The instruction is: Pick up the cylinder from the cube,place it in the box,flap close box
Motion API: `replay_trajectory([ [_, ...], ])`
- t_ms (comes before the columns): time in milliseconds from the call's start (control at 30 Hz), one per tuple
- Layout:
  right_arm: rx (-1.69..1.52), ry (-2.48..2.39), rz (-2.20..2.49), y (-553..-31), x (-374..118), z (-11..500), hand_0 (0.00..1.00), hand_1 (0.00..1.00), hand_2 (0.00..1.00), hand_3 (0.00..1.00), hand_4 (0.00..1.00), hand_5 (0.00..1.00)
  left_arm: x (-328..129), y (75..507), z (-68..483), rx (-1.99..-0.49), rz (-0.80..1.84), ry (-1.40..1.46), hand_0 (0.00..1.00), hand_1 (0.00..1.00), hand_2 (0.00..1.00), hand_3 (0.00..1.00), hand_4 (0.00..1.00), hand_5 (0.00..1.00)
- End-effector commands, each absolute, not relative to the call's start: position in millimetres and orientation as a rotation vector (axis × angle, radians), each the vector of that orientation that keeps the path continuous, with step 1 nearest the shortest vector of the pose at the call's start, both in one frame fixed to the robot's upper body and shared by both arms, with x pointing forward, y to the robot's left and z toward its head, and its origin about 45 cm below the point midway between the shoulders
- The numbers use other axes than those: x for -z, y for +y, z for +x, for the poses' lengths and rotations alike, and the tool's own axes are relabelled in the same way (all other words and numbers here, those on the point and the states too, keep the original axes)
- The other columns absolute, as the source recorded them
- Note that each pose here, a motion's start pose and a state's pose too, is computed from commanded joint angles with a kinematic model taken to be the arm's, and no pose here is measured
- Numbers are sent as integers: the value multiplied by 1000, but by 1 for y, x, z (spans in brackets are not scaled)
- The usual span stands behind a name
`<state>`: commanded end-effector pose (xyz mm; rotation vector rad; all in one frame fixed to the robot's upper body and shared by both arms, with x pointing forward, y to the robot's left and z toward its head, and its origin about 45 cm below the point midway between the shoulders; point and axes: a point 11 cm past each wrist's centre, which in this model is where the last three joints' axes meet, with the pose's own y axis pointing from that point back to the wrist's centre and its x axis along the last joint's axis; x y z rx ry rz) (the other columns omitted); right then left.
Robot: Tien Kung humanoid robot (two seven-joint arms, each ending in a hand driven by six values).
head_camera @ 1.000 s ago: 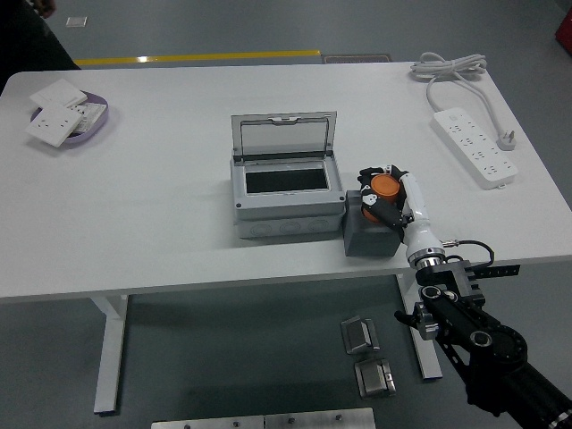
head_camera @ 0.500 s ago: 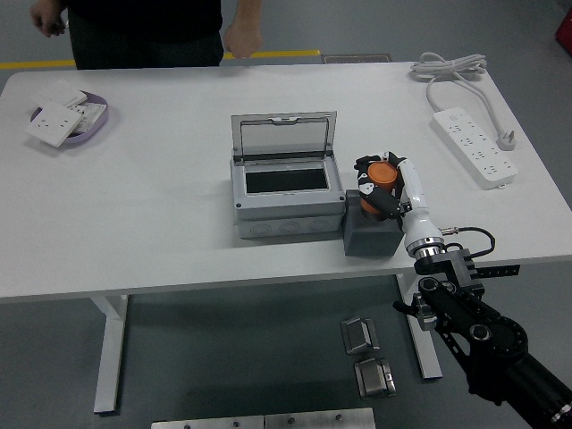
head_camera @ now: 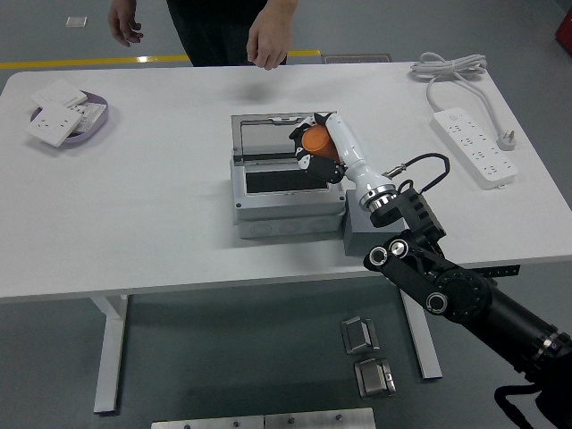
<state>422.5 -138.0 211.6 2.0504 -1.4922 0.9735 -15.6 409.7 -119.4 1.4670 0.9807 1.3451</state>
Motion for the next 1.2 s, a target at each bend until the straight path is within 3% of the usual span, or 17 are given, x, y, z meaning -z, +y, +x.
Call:
replay_trajectory([
  [133, -1091, -1343, 1969, -116, -217, 429, 66, 232, 411, 361, 115, 2, 119, 411, -14, -1345, 1470, 978, 598, 620, 606, 615, 683, 313],
  [167, -1116, -1306, 1941, -111, -217, 431, 2, 120, 376, 350, 91, 2, 119, 412, -14, -1345, 1471, 977, 599, 620, 606, 615, 684, 319],
  [367, -1262, -1126, 1838, -93, -212, 434, 2, 113, 375, 350, 100, 2, 118, 415, -13, -1346, 1479, 972, 599, 620, 606, 615, 685, 321],
  [767, -1407, -925, 1736, -92, -197, 439, 2, 121, 375, 353, 105, 2, 117, 417, -8, -1345, 1479, 959, 599, 620, 606, 615, 686, 321],
  [800, -1414, -910, 1728, -93, -197, 439, 62, 212, 390, 365, 138, 2, 117, 418, -8, -1345, 1479, 959, 599, 620, 606, 614, 686, 323],
  [967, -1435, -860, 1701, -94, -197, 442, 62, 212, 390, 365, 138, 2, 116, 419, -9, -1345, 1485, 960, 599, 620, 606, 614, 686, 323],
  [1000, -1437, -854, 1698, -94, -197, 442, 436, 449, 490, 516, 451, 2, 116, 419, -9, -1346, 1486, 961, 599, 621, 606, 614, 685, 322],
  [1167, -1443, -832, 1689, -94, -196, 442, 436, 449, 490, 516, 451, 2, 116, 419, -9, -1345, 1487, 960, 599, 621, 606, 614, 685, 322],
  [1200, -1443, -831, 1689, -94, -195, 442, 704, 666, 660, 685, 633, 279, 116, 419, -9, -1345, 1487, 959, 599, 621, 606, 615, 683, 317],
])
